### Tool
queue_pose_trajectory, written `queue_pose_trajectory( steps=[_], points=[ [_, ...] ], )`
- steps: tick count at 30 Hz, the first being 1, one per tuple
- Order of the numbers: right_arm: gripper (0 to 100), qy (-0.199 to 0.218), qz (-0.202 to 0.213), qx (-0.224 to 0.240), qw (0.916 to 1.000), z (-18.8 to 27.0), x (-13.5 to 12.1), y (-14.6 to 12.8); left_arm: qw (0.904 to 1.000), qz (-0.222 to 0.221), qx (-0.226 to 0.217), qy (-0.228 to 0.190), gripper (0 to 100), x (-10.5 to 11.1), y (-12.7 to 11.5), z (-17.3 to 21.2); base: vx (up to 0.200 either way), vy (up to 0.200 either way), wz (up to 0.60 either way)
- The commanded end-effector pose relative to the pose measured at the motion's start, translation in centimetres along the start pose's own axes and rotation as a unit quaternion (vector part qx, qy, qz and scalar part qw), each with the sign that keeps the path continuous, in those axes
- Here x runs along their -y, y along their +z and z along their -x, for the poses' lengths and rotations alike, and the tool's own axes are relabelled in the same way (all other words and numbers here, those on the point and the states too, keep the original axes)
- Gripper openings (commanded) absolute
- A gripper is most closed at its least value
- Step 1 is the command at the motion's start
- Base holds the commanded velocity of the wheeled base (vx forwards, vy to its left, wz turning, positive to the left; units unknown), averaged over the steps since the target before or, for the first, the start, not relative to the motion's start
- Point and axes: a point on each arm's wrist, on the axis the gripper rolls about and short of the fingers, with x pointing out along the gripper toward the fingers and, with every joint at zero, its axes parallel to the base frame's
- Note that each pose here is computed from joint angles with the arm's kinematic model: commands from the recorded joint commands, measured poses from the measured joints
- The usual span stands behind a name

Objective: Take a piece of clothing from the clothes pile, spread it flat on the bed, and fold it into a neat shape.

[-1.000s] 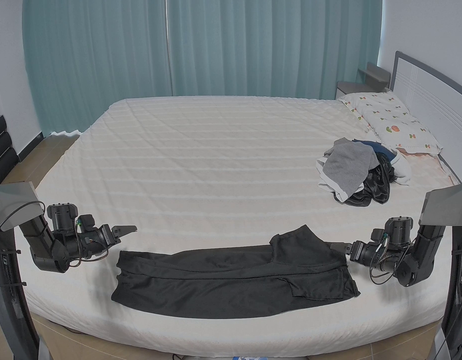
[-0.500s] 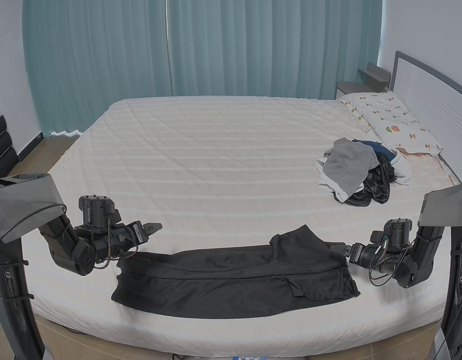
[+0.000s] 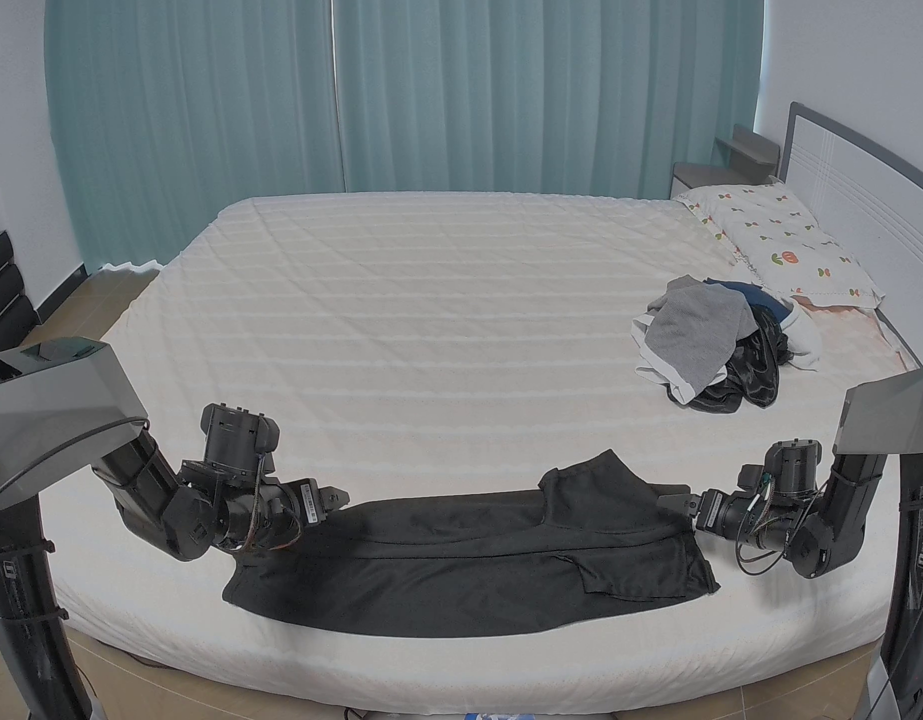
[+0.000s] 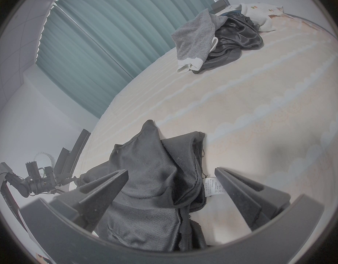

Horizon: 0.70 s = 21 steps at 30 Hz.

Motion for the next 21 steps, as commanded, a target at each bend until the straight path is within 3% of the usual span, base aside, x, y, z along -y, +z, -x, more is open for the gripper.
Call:
queue_pose_trajectory(
  steps=[1, 7, 16, 21],
  points=[
    [100, 0.001, 0.001, -0.001, 1.0, 0.1, -0.1, 0.0, 0.9994, -0.029, -0.005, 0.018, 100, 0.7, -0.3, 0.8, 0.0, 0.0, 0.0],
    [100, 0.001, 0.002, -0.005, 1.0, 0.1, -0.3, -0.3, 0.997, -0.051, -0.017, 0.056, 100, 0.7, -1.1, 0.6, 0.0, 0.0, 0.0],
    [100, 0.004, 0.003, -0.005, 1.0, 0.1, -0.5, -0.3, 0.9974, -0.043, 0.007, 0.058, 100, 0.8, 0.1, 0.0, 0.0, 0.0, 0.0],
    [100, 0.003, 0.003, -0.005, 1.0, 0.1, -0.5, -0.3, 0.997, -0.037, -0.005, 0.068, 100, 0.2, -0.3, -1.2, 0.0, 0.0, 0.0]
  ],
)
